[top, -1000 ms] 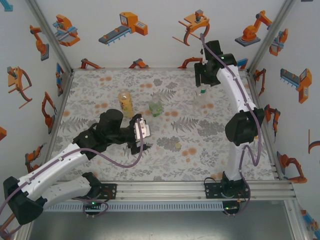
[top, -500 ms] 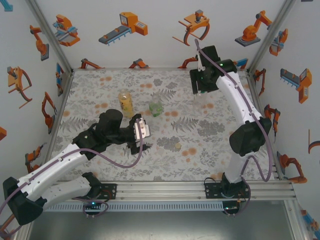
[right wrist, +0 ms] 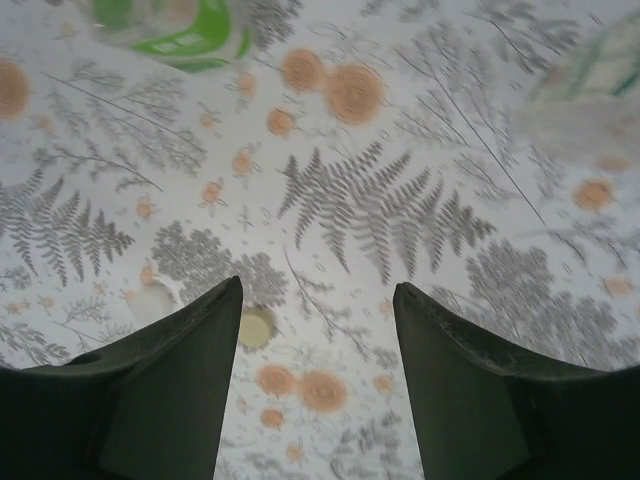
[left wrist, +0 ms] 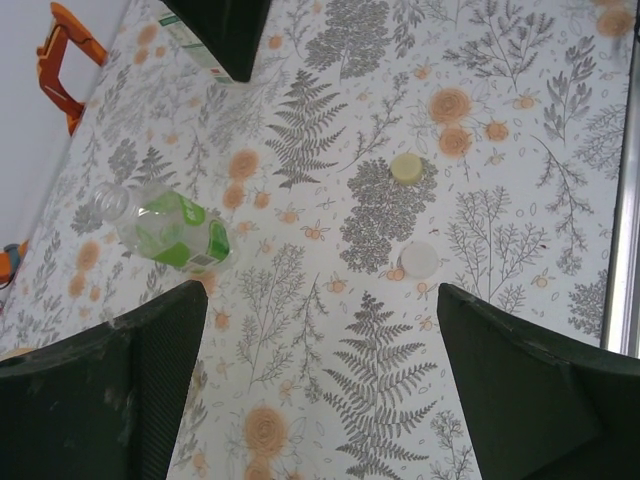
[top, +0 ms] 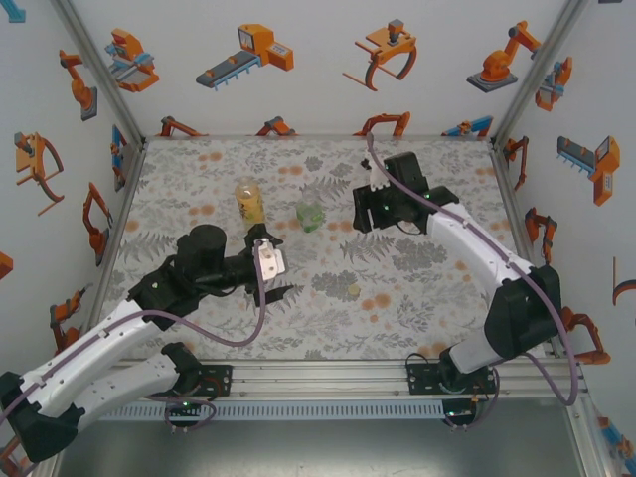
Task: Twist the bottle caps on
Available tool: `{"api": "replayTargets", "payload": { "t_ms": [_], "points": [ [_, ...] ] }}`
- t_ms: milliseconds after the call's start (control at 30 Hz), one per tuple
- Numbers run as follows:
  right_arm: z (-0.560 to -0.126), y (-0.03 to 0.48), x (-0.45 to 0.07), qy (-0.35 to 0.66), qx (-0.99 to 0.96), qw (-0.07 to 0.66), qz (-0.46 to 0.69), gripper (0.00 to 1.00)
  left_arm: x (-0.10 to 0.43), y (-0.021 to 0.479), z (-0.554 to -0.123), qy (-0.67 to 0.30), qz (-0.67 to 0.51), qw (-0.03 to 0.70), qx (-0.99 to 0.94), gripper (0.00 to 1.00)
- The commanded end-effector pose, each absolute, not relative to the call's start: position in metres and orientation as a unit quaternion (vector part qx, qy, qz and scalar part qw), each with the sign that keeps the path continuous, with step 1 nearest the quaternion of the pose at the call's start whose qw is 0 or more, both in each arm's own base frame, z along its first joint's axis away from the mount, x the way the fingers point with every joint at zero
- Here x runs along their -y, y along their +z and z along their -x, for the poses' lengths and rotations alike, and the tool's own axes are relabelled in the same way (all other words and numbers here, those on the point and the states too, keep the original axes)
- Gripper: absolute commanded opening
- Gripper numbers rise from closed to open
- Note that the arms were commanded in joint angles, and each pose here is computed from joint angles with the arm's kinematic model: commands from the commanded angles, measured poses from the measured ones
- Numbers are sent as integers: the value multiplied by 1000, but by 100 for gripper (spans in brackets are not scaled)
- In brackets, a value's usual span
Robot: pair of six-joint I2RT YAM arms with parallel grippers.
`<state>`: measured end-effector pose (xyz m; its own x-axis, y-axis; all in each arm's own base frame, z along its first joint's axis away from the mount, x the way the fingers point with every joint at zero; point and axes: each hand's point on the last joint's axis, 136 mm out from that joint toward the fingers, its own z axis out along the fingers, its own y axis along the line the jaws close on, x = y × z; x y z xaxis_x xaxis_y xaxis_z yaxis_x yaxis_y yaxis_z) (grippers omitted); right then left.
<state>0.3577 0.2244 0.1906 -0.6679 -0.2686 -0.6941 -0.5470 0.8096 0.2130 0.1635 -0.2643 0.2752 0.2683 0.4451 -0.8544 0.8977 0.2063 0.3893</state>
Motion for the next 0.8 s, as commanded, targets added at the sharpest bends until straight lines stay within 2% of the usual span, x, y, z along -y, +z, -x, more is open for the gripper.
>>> {"api": "replayTargets", "payload": {
  "t_ms": [0, 200, 367, 567, 767],
  "points": [
    [-360, 227, -263, 276, -808, 443, 273, 59, 261, 281, -169, -208, -576, 547, -570, 89],
    [-349, 227, -287, 297, -752, 518, 281, 65, 261, 281, -170, -208, -575, 548, -571, 89],
    [-361, 218, -298, 293, -739, 554, 248, 67, 262, 280, -170, -210, -575, 545, -573, 89],
    [-373, 210, -319, 294, -714, 588, 240, 75, 262, 280, -170, -211, -575, 544, -573, 89],
    [-398, 202, -328, 280, -707, 613, 213, 79, 262, 278, -170, -211, -576, 542, -574, 89]
  ]
}}
